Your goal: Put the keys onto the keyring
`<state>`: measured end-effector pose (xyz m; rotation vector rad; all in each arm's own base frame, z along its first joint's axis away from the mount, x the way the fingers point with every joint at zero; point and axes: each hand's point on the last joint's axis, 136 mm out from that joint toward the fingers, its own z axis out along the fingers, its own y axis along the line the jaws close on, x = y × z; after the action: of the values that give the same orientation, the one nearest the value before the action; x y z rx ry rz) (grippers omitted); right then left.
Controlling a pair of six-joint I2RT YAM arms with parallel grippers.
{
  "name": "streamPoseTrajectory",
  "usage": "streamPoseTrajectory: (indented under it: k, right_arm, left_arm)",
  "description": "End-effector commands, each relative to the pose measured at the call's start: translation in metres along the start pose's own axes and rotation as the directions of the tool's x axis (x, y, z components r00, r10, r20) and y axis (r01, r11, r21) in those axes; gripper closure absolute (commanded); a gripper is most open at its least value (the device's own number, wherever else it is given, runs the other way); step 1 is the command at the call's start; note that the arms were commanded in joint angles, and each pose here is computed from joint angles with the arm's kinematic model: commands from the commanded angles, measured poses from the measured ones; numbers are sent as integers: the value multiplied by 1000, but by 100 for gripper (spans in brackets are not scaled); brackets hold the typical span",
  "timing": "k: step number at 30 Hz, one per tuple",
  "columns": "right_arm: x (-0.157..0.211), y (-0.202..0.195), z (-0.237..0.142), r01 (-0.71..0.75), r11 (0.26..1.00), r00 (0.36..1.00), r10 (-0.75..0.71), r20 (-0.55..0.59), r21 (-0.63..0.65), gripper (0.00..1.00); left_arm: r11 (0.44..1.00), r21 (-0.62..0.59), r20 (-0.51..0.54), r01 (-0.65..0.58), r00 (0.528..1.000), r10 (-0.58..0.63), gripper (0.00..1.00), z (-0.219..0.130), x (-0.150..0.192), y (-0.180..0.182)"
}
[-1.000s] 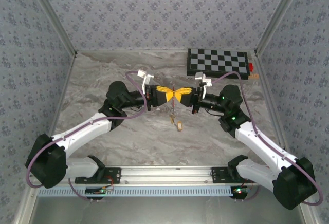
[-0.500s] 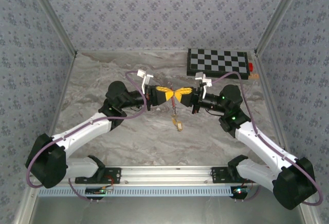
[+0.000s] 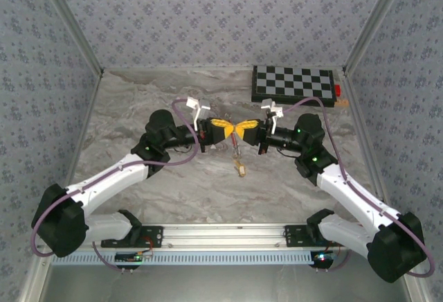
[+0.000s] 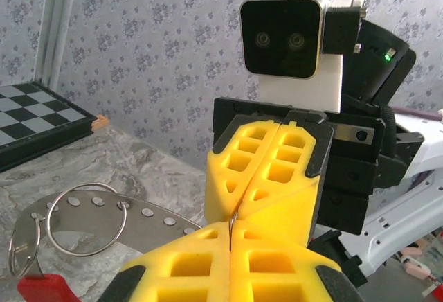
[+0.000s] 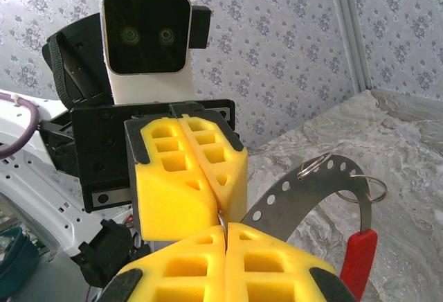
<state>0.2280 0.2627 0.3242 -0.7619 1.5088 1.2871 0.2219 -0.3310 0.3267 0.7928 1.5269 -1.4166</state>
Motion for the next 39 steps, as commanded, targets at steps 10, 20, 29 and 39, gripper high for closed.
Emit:
streamPoseTrajectory:
  k: [10, 20, 29, 39]
  right_arm:
    - [-17, 15, -2, 73, 997, 996, -72, 43, -28, 100]
    - [-12, 13, -4, 69, 997, 997, -68, 35, -17, 100]
    - [-14, 11, -5, 76, 997, 996, -76, 45, -9, 100]
    - [-17, 12, -5, 82, 997, 995, -81, 50, -12, 100]
  left_arm:
    - [997, 67, -26, -37, 999, 39, 84, 3, -3, -17]
    - [997, 72, 17, -19, 1000, 18, 85, -3, -14, -17]
    - [988, 135, 75, 70, 994, -81, 70, -10, -33, -18]
    - [980, 130, 5, 148, 989, -150, 68, 2, -19, -5]
